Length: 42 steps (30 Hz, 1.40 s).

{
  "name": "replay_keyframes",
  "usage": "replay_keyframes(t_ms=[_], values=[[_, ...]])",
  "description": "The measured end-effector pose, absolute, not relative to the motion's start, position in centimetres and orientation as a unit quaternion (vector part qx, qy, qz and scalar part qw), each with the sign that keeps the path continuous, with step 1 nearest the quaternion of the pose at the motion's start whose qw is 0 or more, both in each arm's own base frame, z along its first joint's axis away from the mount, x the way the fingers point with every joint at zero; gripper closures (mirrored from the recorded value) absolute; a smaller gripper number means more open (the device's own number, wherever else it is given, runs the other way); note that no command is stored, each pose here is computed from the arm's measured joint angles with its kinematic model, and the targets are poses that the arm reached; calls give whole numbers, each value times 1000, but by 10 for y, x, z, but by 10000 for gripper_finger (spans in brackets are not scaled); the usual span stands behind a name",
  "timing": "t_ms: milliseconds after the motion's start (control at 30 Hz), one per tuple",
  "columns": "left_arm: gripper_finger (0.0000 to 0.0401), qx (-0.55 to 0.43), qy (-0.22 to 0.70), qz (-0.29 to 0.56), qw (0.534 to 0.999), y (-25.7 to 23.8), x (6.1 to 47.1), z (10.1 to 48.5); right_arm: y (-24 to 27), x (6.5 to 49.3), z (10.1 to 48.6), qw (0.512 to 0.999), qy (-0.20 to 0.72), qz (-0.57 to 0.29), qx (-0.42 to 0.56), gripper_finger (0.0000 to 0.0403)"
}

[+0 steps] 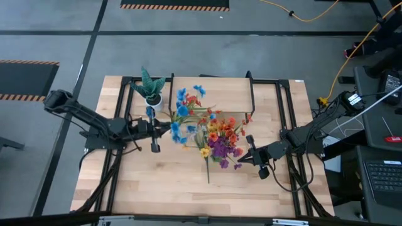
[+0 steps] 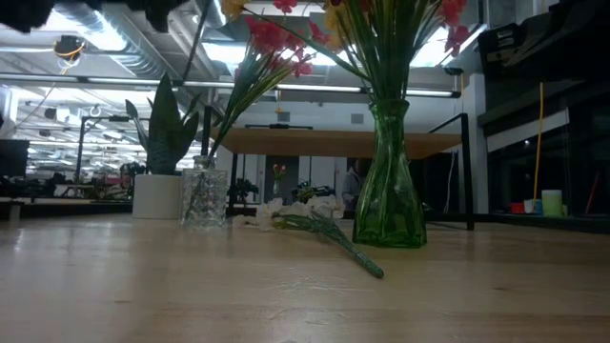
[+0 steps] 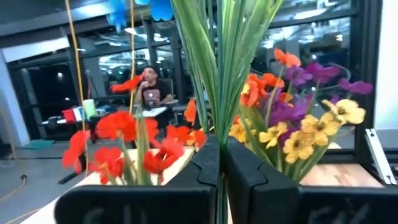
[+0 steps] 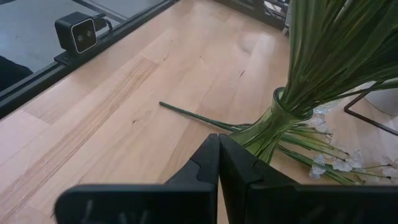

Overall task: Pick and place flowers into a vace then onto a shelf
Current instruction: Put the blue flowers into the transparent vase

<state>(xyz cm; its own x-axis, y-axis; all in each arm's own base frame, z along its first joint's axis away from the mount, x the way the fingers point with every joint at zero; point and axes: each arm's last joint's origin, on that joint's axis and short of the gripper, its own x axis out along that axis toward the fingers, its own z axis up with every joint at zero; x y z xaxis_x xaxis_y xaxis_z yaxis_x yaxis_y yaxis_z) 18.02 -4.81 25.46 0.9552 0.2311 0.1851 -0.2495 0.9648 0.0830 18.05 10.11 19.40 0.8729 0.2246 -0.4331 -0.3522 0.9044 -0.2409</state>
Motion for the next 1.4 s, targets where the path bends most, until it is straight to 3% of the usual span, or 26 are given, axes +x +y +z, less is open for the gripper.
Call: replay_keyframes(t_ms=[267, 833, 1400], values=[[398, 49, -121, 116, 985, -47, 186, 226, 101, 181, 194, 955, 200, 151, -157, 393], [398, 73, -67, 192, 976, -35, 202, 190, 101, 181, 195, 956, 197, 150, -158, 393], [398, 61, -163, 130, 976, -20, 175, 185, 101, 182, 197, 957, 186, 151, -165, 393]])
